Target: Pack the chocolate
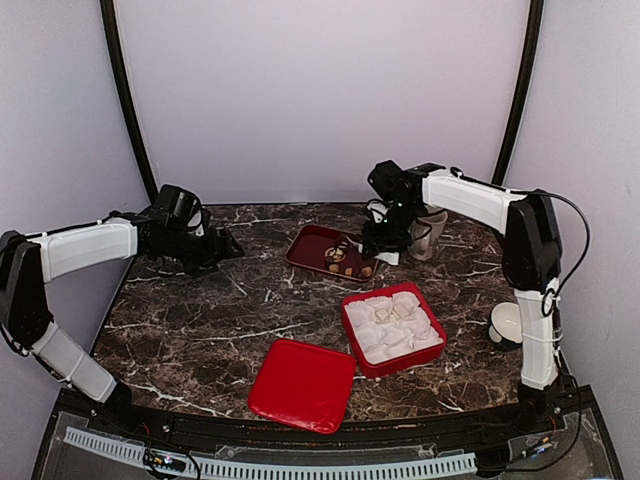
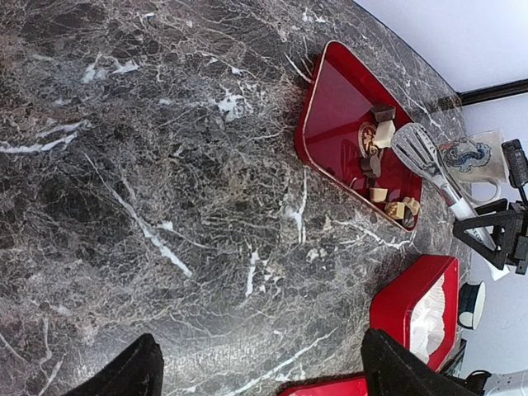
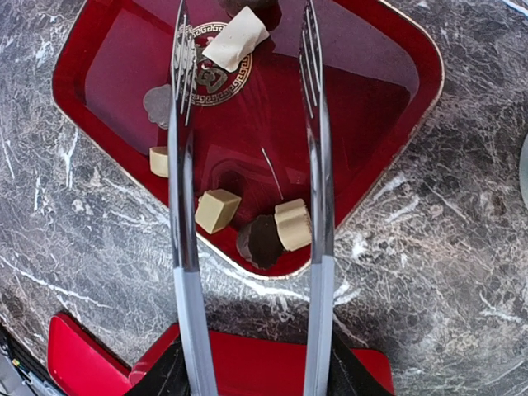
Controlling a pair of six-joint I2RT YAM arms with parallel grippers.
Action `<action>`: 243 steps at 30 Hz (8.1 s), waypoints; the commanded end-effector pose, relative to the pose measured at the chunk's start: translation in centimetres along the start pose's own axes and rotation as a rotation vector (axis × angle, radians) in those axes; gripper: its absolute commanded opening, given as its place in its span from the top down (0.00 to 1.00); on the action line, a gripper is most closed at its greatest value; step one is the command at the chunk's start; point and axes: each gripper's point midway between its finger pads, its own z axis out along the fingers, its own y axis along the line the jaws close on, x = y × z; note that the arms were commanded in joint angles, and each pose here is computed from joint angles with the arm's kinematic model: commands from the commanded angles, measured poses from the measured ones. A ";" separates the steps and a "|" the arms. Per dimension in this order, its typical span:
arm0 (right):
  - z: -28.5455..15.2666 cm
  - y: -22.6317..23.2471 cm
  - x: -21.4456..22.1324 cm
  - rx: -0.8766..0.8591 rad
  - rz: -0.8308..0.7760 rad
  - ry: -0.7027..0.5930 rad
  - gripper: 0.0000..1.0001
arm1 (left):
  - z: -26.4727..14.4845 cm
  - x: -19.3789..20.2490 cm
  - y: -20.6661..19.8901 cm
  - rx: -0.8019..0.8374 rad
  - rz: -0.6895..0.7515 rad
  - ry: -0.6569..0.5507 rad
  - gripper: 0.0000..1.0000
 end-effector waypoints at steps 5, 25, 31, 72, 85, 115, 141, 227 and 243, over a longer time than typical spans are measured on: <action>0.4 1.5 -2.3 0.018 0.002 -0.058 0.53 | -0.1 -0.3 0.3 -0.004 0.014 -0.005 0.15; 1.9 0.4 -1.2 0.089 -0.012 0.008 0.62 | -0.6 -1.2 1.4 -0.026 0.015 -0.015 0.15; 0.7 -0.1 -0.9 0.104 -0.022 0.000 0.70 | -0.6 -1.2 1.6 -0.028 0.016 -0.016 0.15; -12.8 4.1 17.0 -0.151 -0.161 -0.076 0.80 | -1.5 1.2 1.9 0.026 0.053 -0.004 0.15; -8.1 4.3 19.9 -0.124 -0.195 0.012 0.78 | -1.6 1.5 2.1 0.026 0.040 -0.008 0.15; -9.1 4.2 18.5 -0.039 -0.211 0.003 0.64 | -1.4 1.5 2.4 0.011 0.050 0.000 0.16; -7.2 0.1 3.3 -0.037 -0.131 -0.112 0.63 | -2.3 -0.4 4.1 -0.110 -0.002 -0.106 0.11; -14.2 -2.9 12.0 0.043 -0.066 -0.120 0.74 | -2.1 -0.8 2.2 -0.050 0.192 -0.058 0.09; -13.8 -3.7 23.2 0.029 -0.018 0.101 0.73 | -1.6 -0.3 1.8 -0.018 0.182 -0.041 0.10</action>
